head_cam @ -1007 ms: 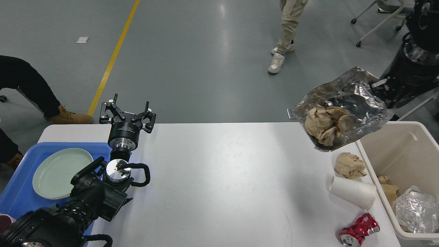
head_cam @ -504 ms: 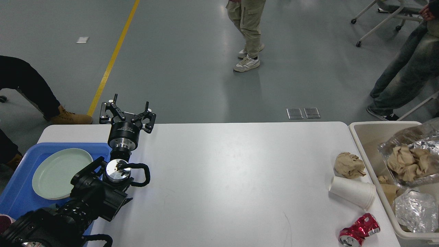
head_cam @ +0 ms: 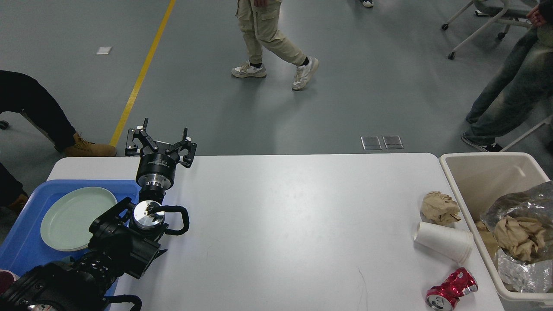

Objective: Tidy desktop
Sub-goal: 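Carry the foil sheet into the white bin and release it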

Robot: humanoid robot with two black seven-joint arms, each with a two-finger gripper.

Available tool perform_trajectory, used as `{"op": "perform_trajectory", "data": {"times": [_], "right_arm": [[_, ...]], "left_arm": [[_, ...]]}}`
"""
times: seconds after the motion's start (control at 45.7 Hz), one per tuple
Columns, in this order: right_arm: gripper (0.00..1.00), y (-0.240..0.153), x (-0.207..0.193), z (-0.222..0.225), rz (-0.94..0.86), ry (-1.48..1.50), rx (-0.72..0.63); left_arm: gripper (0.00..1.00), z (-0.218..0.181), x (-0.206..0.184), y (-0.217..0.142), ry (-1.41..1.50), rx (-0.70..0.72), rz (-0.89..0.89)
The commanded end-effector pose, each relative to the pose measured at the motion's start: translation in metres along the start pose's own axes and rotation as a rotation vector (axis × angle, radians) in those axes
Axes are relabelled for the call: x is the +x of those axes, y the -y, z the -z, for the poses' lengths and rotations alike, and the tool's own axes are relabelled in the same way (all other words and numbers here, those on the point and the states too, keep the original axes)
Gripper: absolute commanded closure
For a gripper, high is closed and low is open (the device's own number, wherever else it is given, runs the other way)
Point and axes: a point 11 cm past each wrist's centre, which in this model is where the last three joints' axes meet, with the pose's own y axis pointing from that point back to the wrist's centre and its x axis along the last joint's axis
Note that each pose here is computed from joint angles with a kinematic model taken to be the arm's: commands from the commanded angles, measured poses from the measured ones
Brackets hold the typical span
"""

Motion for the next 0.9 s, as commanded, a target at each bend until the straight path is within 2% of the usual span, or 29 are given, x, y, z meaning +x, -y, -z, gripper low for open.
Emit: {"op": "perform_trajectory", "data": {"times": [0.0, 0.153, 0.307, 0.876], "right_arm": [[1.0, 0.018, -0.026, 0.019, 0.002, -0.052, 0.01], [1.0, 0.035, -0.056, 0.036, -0.003, -0.098, 0.023], [1.0, 0.04, -0.07, 0.047, 0.008, -0.115, 0.039], [1.0, 0.039, -0.073, 0.084, 0.01, -0.13, 0.103]], "left_arm": [[0.03, 0.0, 0.0, 0.0, 0.0, 0.0, 0.0], [0.03, 0.0, 0.0, 0.0, -0.001, 0.0, 0.001], [0.03, 0.0, 0.0, 0.0, 0.0, 0.001, 0.001], [0.03, 0.0, 0.0, 0.0, 0.0, 0.0, 0.0]]}}
